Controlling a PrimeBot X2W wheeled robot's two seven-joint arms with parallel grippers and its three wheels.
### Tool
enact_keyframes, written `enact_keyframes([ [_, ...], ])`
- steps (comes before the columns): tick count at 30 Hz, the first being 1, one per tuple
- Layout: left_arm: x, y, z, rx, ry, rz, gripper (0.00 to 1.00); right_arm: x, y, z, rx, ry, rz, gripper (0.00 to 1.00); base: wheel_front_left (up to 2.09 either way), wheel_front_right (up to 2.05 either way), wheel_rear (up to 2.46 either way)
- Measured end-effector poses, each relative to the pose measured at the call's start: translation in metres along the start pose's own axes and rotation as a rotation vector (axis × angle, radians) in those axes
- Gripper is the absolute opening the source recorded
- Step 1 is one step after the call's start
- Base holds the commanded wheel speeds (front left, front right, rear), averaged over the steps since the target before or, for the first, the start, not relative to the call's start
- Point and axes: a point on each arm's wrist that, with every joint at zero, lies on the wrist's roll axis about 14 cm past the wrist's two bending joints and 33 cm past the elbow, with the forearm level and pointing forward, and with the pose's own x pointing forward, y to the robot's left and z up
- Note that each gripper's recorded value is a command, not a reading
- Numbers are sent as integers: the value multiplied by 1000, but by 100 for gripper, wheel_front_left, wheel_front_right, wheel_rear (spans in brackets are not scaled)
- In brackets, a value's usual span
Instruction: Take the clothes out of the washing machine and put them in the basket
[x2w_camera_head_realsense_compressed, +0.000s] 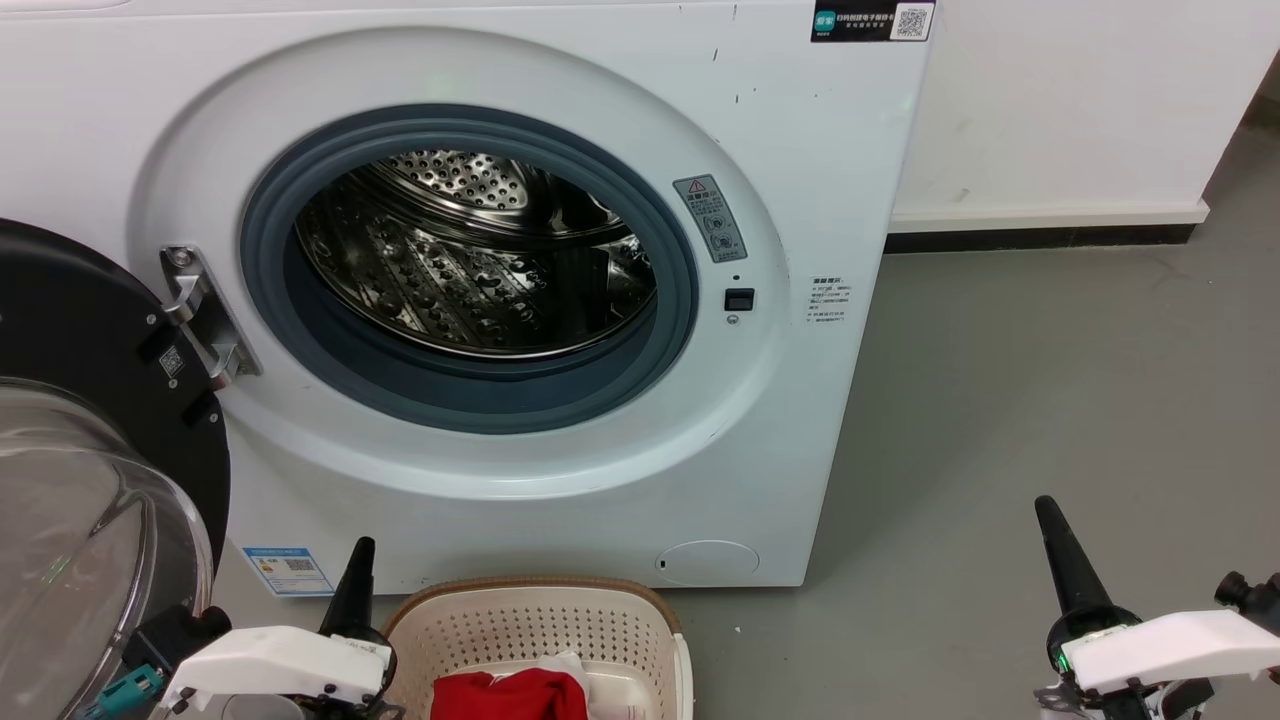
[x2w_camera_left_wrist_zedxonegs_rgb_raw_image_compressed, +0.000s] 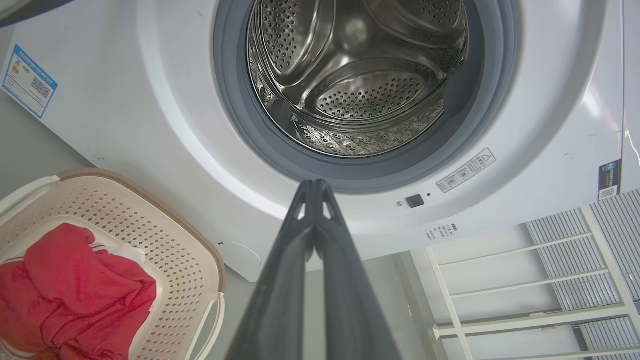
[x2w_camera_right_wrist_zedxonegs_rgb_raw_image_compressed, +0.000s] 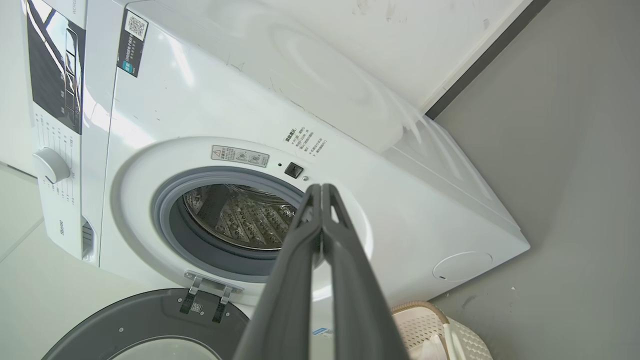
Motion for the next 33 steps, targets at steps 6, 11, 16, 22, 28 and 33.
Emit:
enact_keyframes([
  [6, 2, 0, 2, -69, -2, -4, 0, 4, -1, 0, 67, 0, -3, 0, 0, 0, 0],
  [11, 4, -2, 3, -124, -4, -15, 0, 7, -1, 1, 120, -5, -4, 0, 0, 0, 0],
  [16, 5, -2, 4, -174, -4, -21, 0, 9, -3, 1, 171, -2, -9, 0, 0, 0, 0],
  [22, 7, -2, 6, -233, -8, -30, 0, 12, -4, 1, 230, -3, -10, 0, 0, 0, 0],
  [28, 9, -4, 9, -289, -14, -43, 0, 16, -5, 1, 285, -5, -11, 0, 0, 0, 0],
  [33, 10, -4, 10, -336, -18, -50, 0, 18, -5, 1, 330, -7, -11, 0, 0, 0, 0],
])
